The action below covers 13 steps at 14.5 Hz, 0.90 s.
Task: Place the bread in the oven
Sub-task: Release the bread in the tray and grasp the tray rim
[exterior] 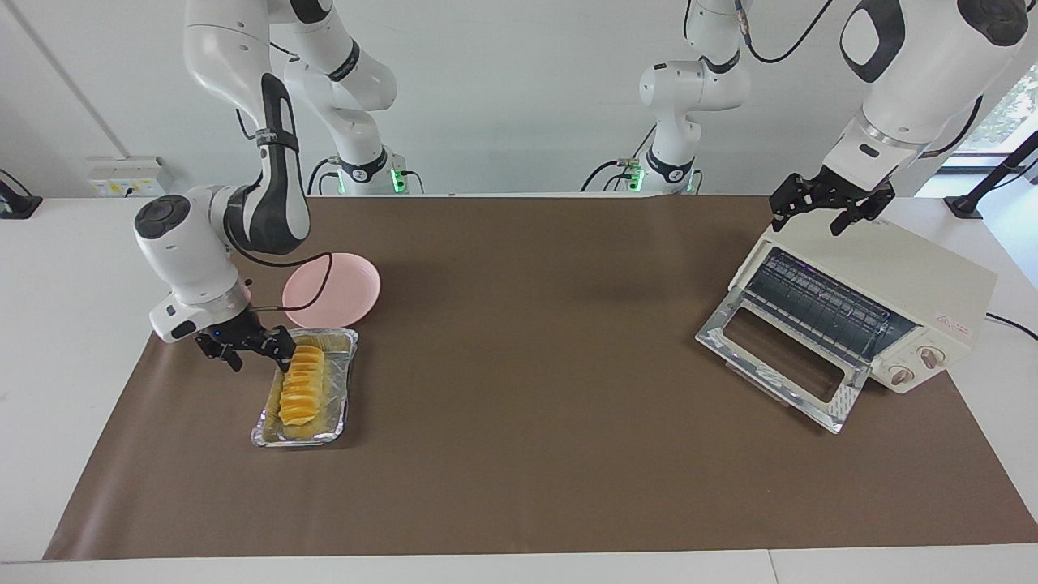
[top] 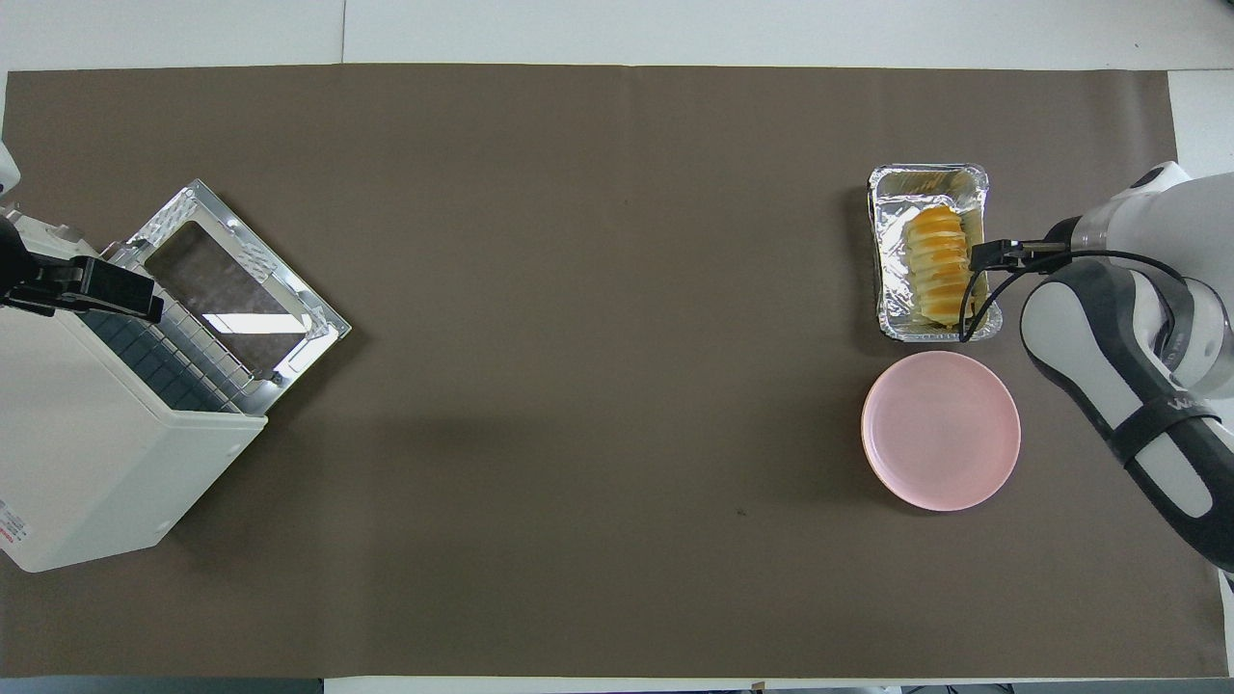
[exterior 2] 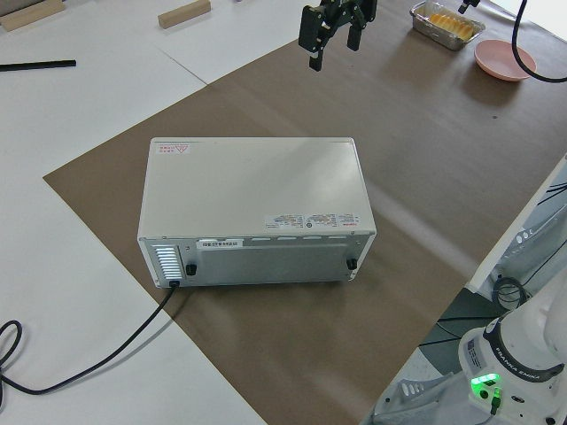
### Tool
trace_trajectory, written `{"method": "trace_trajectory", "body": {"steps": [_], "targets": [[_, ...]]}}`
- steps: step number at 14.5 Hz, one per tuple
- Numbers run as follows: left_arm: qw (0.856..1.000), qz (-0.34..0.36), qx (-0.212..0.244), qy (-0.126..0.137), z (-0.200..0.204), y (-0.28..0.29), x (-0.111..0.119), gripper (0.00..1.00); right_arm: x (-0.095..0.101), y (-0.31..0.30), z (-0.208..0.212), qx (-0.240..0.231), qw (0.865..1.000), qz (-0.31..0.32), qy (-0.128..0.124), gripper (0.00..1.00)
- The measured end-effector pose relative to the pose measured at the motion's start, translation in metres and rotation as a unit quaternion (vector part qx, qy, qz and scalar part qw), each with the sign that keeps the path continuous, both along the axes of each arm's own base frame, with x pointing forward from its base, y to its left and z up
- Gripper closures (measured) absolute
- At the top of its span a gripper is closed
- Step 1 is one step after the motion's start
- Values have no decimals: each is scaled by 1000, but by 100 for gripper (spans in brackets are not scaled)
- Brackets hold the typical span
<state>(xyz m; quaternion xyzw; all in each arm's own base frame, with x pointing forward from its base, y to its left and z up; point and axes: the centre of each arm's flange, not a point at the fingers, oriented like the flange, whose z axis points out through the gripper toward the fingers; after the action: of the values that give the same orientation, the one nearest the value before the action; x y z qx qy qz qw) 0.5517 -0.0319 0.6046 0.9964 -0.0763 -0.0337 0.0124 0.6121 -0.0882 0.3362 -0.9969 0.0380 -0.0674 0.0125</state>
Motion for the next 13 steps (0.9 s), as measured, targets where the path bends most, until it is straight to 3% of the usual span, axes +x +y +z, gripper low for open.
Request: {"method": "trace_trajectory", "body": {"steps": [2,6,8,9,10,11,13], "targets": [[1000,0,0,0,0,0,0,0,-1,-2,-8,1,1000,-1,7,12],[1000,0,0,0,0,0,0,0,-4,-2,-14,2,1000,-2,13,50],[1000,0,0,0,0,0,0,0,-6,-3,-16,2,1000,2,16,54],[1000,0,0,0,0,0,0,0,-6,-3,-18,2,1000,5,17,69],[1000,0,0,0,0,0,0,0,-7,-2,-18,2,1000,5,17,76],[1000,0,0,0,0,0,0,0,-7,-2,-18,2,1000,6,17,76],[1000,0,0,0,0,0,0,0,-7,-2,-18,1,1000,13,16,93]]}}
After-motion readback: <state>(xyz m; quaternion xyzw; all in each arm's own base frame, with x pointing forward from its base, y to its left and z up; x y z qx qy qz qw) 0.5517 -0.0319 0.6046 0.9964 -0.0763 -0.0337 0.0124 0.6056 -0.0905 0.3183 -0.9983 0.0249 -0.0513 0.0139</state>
